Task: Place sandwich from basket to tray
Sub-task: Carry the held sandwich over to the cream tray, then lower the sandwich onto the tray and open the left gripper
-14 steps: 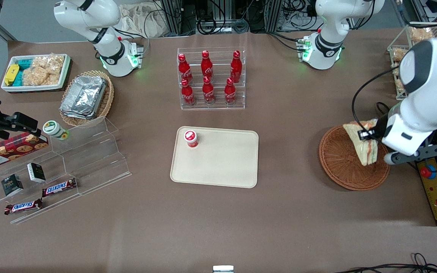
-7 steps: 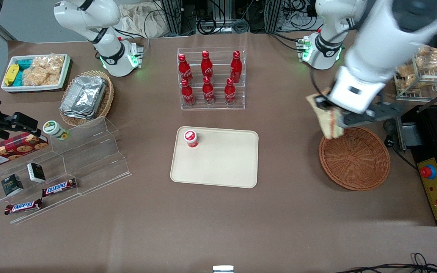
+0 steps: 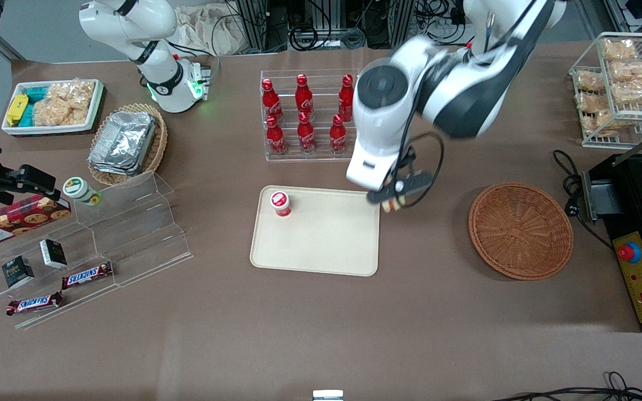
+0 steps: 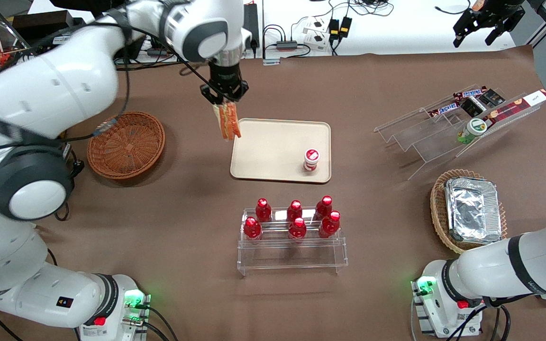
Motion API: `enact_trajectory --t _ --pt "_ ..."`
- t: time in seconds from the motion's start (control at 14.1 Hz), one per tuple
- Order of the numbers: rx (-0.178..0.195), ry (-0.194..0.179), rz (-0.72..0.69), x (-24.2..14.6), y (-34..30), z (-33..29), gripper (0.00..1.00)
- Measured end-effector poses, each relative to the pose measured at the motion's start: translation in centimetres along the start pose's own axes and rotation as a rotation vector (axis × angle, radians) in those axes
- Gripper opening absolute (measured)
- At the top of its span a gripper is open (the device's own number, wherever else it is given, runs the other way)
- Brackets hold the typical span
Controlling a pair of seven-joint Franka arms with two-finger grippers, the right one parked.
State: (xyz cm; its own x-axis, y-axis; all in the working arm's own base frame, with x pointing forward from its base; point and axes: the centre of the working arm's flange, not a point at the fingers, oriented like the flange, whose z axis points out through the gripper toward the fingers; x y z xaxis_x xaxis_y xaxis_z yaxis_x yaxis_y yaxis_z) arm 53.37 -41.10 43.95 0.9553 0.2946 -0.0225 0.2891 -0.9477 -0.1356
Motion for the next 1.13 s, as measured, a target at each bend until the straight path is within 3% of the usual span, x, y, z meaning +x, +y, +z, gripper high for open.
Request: enact_trajectory --t 0.28,0.42,0.85,0.92,1.06,1.13 --pt "-0.043 -0.033 -0.021 2.9 3.6 10.6 0.15" --pt "-0.069 -0.031 -0.031 3.3 4.8 13.9 0.15" --pt "-0.082 -0.037 -0.039 3.2 6.4 19.3 0.15" --pt "-0.083 -0.038 -0.041 3.2 6.4 19.3 0.22" --pt "-0.088 -0.034 -0.044 3.4 6.4 19.1 0.25" --pt "-0.093 -0.031 -0.046 3.5 6.5 18.8 0.34"
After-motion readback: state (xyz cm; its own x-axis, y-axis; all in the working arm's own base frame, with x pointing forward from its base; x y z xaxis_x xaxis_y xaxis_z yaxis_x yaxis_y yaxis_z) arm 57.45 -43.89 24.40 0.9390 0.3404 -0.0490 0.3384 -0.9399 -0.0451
